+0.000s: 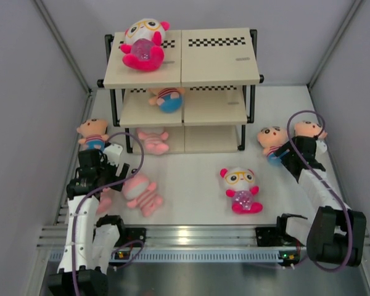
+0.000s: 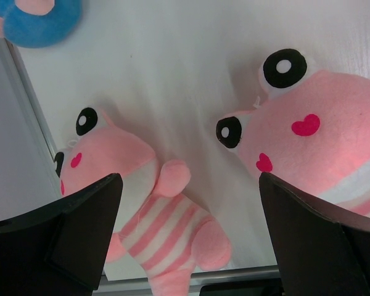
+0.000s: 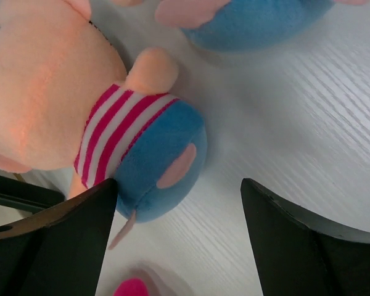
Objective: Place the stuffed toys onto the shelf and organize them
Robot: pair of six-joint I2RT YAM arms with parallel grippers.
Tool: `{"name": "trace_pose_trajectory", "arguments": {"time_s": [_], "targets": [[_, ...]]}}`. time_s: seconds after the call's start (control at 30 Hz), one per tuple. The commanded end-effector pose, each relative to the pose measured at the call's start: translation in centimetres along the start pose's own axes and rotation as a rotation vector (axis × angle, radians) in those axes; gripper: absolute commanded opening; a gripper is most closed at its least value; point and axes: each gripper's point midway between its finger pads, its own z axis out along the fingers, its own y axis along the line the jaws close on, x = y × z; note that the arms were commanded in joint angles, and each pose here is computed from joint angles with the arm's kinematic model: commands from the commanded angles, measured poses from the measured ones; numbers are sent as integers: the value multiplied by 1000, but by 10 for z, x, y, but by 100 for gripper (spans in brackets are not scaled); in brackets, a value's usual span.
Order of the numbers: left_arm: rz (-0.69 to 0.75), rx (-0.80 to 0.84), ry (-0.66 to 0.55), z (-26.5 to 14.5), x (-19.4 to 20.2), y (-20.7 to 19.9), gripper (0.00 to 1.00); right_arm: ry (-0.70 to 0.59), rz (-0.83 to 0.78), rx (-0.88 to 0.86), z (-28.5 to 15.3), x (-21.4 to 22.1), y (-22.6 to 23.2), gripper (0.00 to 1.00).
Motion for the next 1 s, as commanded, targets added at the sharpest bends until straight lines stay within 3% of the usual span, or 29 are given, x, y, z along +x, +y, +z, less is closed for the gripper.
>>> {"name": "trace_pose_trajectory", "arguments": {"time_s": [0.0, 0.07, 0.13, 0.17, 0.23, 0.27, 0.47, 0.6, 0.7, 0.97], "targets": [[24, 2, -49, -9, -18, 5, 99, -45, 60, -105, 15, -28, 35, 81], [39, -7, -43, -9, -21, 9, 99, -31, 97, -107, 22, -26, 39, 75], [50, -16, -57, -13, -29, 13, 99, -27, 120, -122, 31, -22, 41, 56], [45, -13, -64, -14, -32, 13, 99, -29, 118, -124, 31, -23, 41, 32], [26, -3, -90, -17, -39, 12, 99, -41, 92, -112, 26, -27, 39, 7], [19, 0, -92, -17, -39, 11, 99, -62, 84, -102, 21, -33, 38, 0], [5, 22, -75, -13, -33, 5, 99, -241, 68, -165, -70, -81, 48, 0], [-4, 21, -85, -14, -32, 4, 99, -400, 96, -332, -170, -110, 65, 0], [-1, 18, -95, -20, -32, 3, 99, -435, 162, -446, -222, -117, 70, 0], [6, -8, -150, -36, -33, 1, 99, -261, 181, -758, -288, -101, 118, 0]]}}
